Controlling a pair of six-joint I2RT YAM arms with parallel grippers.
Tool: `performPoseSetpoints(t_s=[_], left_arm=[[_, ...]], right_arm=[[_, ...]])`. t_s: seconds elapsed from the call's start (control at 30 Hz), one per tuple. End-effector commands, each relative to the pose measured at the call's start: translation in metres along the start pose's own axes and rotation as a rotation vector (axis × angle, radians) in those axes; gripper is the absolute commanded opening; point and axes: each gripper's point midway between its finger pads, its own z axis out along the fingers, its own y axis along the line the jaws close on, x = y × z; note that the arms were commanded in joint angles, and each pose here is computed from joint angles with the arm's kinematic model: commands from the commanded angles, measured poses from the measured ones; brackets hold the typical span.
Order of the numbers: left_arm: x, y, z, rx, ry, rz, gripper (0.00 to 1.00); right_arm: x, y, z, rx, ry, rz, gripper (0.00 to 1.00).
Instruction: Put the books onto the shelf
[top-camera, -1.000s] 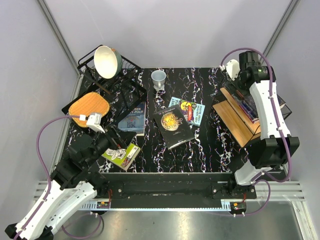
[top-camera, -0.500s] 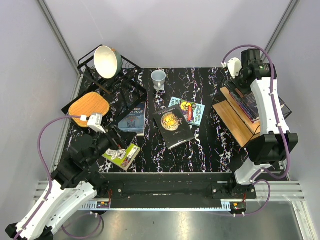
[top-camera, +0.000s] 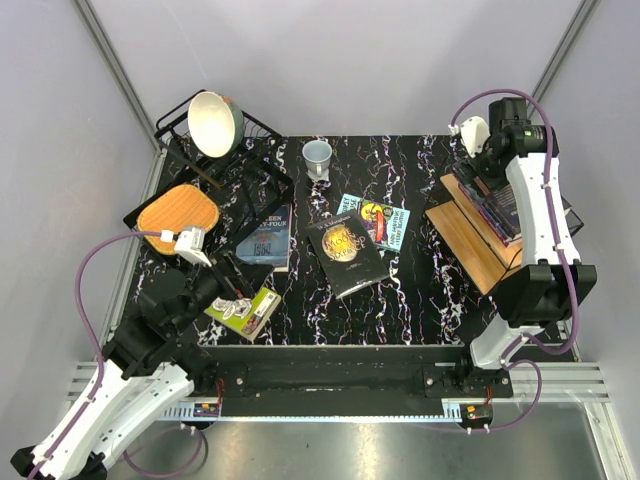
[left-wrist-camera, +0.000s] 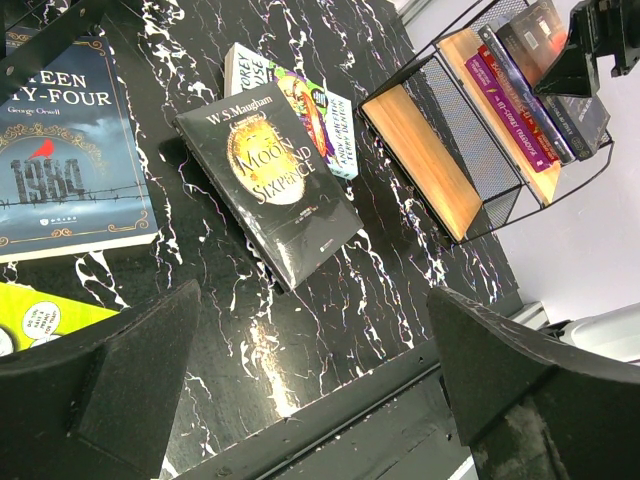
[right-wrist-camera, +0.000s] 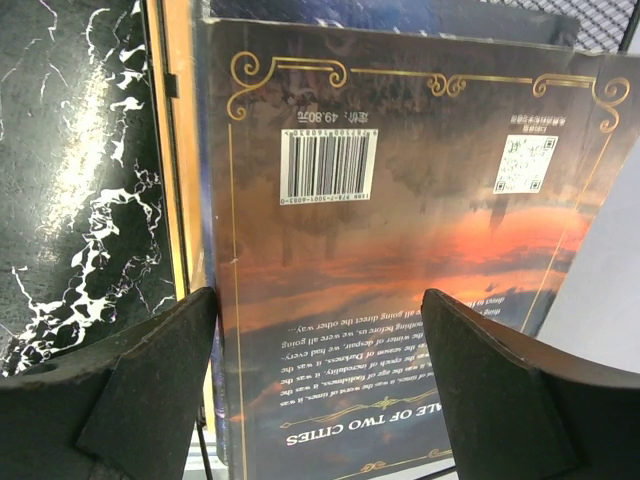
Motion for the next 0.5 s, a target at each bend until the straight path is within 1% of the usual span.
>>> performPoseSetpoints(t_s=[0.0, 0.2, 0.27, 0.3, 0.4, 0.43, 0.47], left_arm=[[-0.009, -0.006, 0.000, 0.030, -0.039, 0.002, 0.99], [-0.010, -0.008, 0.000, 0.034, -0.042, 0.000, 0.99], [-0.009, -0.008, 0.001, 0.034, -0.038, -0.001, 0.99], [-0.009, -0.008, 0.001, 0.036, -0.037, -0.001, 0.99], [-0.007, -0.010, 0.003, 0.042, -0.025, -0.004, 0.99], [-0.007, -0.011, 0.004, 0.045, -0.021, -0.003, 0.99], [-0.006, -0.011, 0.004, 0.046, -0.015, -0.002, 0.99]], right_arm=[[0.000, -0.011, -0.005, 0.016, -0.014, 0.034, 0.87], [0.001, -0.012, -0.004, 0.002, -0.021, 0.046, 0.87], [-0.004, -0.009, -0.010, -0.016, -0.058, 0.047, 0.88], [-0.006, -0.007, -0.012, -0.032, -0.069, 0.045, 0.90], [-0.018, -0.003, -0.031, -0.066, -0.135, 0.056, 0.92], [-0.024, 0.005, -0.037, -0.115, -0.173, 0.058, 0.95], [-0.030, 0.004, -0.047, -0.117, -0.210, 0.064, 0.97]])
